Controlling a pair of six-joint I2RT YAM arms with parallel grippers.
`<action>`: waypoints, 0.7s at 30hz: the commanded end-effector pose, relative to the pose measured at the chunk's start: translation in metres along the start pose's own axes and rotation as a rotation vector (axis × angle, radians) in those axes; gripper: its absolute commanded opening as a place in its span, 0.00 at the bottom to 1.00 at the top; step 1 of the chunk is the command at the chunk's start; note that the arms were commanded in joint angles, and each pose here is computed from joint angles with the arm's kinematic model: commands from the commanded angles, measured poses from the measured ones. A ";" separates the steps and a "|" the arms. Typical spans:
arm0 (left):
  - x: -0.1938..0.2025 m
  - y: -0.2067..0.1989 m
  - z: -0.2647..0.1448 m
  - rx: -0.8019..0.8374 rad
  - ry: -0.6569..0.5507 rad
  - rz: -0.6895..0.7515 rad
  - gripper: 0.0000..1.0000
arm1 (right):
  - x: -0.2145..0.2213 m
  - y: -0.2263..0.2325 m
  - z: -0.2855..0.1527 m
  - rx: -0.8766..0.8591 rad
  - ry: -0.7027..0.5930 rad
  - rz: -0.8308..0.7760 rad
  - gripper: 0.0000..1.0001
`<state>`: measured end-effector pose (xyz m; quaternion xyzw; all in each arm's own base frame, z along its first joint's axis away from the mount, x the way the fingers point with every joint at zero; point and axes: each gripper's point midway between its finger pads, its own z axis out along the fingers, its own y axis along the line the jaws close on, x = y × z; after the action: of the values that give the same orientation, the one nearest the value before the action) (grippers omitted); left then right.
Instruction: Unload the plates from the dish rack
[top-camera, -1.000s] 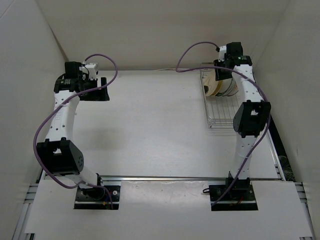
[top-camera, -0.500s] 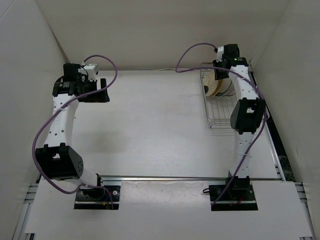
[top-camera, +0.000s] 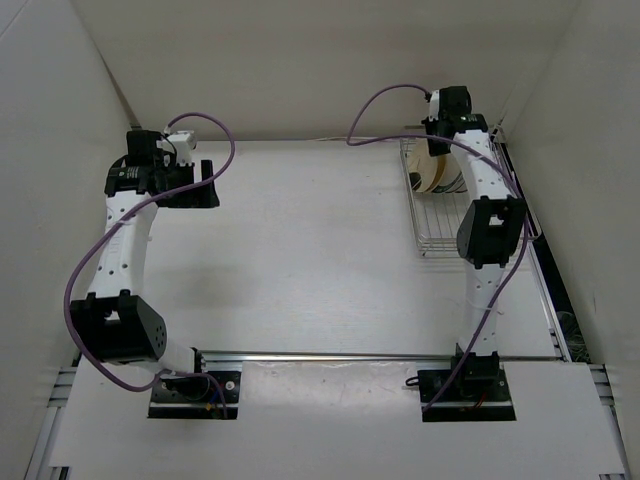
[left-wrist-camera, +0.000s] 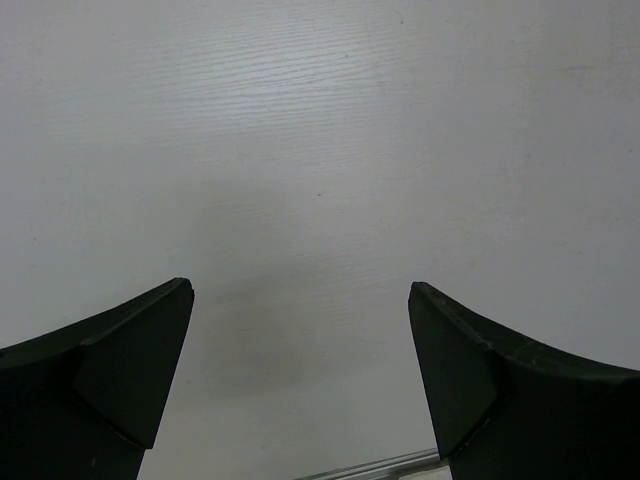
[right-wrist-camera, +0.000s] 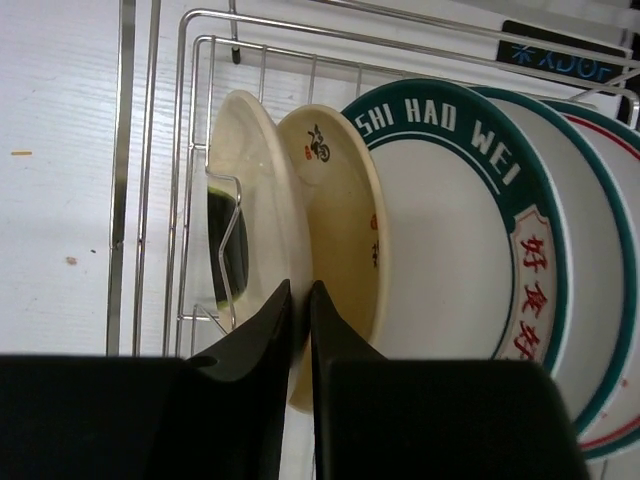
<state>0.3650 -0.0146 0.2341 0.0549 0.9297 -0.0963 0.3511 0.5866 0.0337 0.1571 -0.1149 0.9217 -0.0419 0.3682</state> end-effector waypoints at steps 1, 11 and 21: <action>-0.010 -0.009 -0.020 0.015 -0.072 0.020 1.00 | -0.062 -0.013 -0.075 0.081 -0.193 0.006 0.00; -0.002 -0.018 -0.036 0.033 -0.099 0.016 1.00 | -0.090 -0.023 -0.166 0.198 -0.336 0.028 0.00; 0.032 -0.091 -0.054 0.456 -0.064 0.058 1.00 | -0.012 0.141 -0.253 -0.642 -0.212 -0.021 0.00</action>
<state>0.3151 -0.0553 0.2486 0.0994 0.9046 -0.1971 0.3648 0.4531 0.1043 0.3472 -0.1824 0.8471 0.0748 0.4935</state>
